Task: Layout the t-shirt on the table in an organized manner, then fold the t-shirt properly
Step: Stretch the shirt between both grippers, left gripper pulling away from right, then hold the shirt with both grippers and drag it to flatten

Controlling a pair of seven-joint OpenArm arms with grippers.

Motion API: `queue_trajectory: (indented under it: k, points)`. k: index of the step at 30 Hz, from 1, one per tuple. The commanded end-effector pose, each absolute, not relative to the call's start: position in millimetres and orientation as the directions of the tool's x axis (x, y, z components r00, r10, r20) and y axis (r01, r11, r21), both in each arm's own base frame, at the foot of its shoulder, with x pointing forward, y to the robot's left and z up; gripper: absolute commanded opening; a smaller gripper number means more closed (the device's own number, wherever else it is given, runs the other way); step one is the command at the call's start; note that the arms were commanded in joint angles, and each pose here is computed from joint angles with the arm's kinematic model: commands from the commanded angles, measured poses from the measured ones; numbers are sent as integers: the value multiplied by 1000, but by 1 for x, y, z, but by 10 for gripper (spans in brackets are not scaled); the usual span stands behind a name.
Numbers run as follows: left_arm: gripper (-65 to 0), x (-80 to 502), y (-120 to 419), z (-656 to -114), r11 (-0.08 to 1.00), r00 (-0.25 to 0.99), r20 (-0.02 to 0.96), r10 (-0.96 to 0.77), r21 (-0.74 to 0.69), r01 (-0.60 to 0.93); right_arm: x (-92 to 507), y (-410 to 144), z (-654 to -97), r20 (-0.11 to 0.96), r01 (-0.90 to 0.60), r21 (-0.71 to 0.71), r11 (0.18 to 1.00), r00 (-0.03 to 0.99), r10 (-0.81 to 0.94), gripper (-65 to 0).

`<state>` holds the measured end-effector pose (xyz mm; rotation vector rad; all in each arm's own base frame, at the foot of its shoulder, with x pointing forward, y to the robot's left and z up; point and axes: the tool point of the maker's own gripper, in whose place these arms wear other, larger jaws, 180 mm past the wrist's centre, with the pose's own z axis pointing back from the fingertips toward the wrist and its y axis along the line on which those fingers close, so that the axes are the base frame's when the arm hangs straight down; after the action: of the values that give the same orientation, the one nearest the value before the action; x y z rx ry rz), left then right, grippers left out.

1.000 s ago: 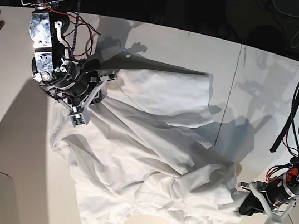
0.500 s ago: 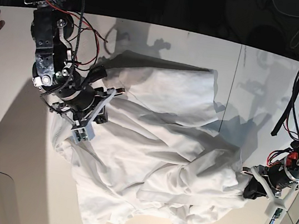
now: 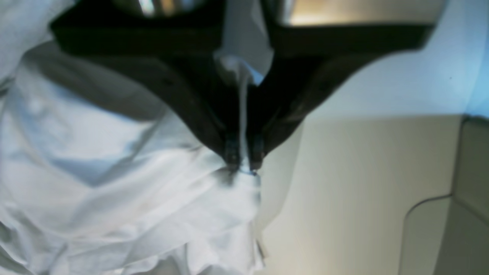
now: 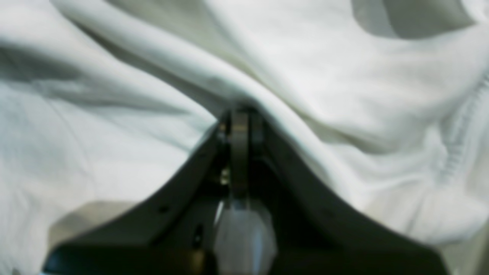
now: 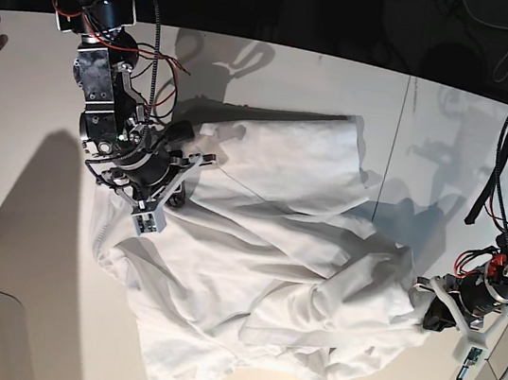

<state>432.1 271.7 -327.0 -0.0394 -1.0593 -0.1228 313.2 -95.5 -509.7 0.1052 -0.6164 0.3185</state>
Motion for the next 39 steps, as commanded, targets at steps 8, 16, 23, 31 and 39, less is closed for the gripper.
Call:
queue_trajectory:
  k: [8, 16, 23, 31, 39]
  points:
    - [-524, 444, 294, -300, 998, 419, 906, -67, 61, 28, 281, -165, -534, 389, -295, -153, 943, 859, 332, -650]
    - [-650, 443, 300, -302, 992, 434, 893, -123, 124, 26, 280, -165, -535, 381, -295, -153, 943, 863, 332, -650]
    - [-650, 428, 344, -309, 945, 517, 821, -240, 319, -68, 273, -168, -537, 343, -295, -152, 943, 879, 330, -650]
    - [-650, 377, 386, -349, 873, 702, 644, -304, 483, -65, 272, -168, -538, 340, -295, -152, 943, 881, 330, -650]
    - [-424, 366, 389, -359, 861, 724, 610, -320, 506, -46, 269, -169, -539, 323, -295, -152, 943, 887, 329, -650]
